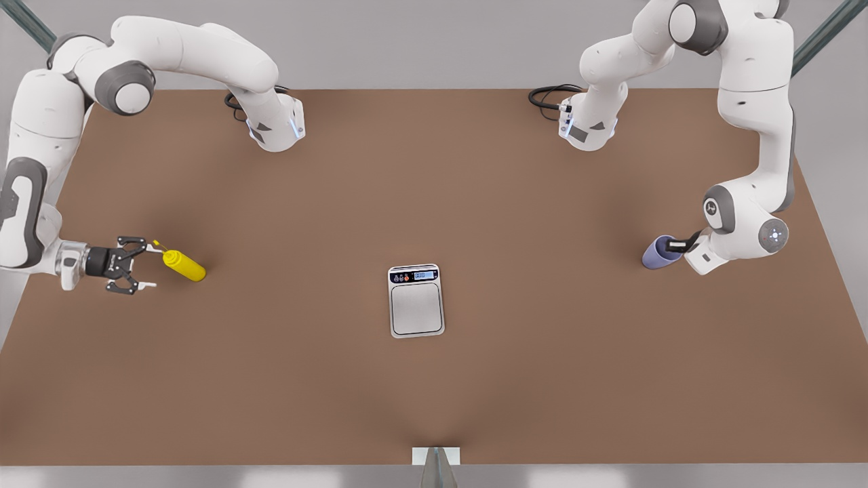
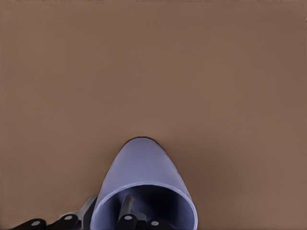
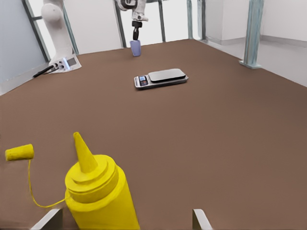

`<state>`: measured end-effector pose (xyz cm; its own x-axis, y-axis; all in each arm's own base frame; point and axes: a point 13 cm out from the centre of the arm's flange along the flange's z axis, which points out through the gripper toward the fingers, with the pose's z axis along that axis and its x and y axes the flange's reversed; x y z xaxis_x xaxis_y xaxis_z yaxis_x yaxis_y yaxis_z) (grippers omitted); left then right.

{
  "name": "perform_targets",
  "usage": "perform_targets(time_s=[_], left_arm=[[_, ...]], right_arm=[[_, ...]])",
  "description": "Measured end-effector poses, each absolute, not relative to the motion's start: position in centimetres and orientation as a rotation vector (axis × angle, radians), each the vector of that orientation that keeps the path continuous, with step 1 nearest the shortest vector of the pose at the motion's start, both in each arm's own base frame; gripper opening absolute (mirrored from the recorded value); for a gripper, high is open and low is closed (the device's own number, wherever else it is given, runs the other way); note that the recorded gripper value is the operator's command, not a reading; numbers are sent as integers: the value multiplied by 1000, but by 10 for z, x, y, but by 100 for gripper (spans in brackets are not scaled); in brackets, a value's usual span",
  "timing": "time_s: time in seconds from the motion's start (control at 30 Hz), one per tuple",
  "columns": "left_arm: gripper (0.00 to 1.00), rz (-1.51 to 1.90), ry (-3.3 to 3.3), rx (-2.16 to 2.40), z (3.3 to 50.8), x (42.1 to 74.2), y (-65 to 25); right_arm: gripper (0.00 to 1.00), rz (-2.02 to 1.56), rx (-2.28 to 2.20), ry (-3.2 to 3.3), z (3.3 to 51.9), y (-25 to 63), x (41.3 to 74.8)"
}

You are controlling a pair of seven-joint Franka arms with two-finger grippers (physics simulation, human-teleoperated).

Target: Move cup to the weight, pick up sauce bottle, pour sauce

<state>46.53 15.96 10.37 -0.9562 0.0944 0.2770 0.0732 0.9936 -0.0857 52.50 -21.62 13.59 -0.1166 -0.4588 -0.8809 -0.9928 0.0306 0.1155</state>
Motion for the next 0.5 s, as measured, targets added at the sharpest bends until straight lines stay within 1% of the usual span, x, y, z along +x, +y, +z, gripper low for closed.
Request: perform_targets(time_s=[0.1,0.2,0.23,0.27,0.37,0.43,0.5], left_arm=[[21,99,-2864,-131,106,470,160],[21,76,-2894,-166,121,487,149],[21,57,-2919,-197,138,502,138],[21,34,-2945,-257,157,524,115],[21,33,-3008,-435,210,591,21],[21,77,-3025,-526,234,617,-50],[21,154,-3033,-589,242,643,-128]], right_arm=[[100,1016,-1521,1570,126,-213,517],[100,986,-1546,1505,120,-216,513],[100,975,-1554,1486,119,-217,511],[100,965,-1563,1467,118,-218,510],[100,945,-1582,1417,112,-217,507],[100,940,-1589,1389,106,-216,503],[100,940,-1590,1365,102,-213,497]])
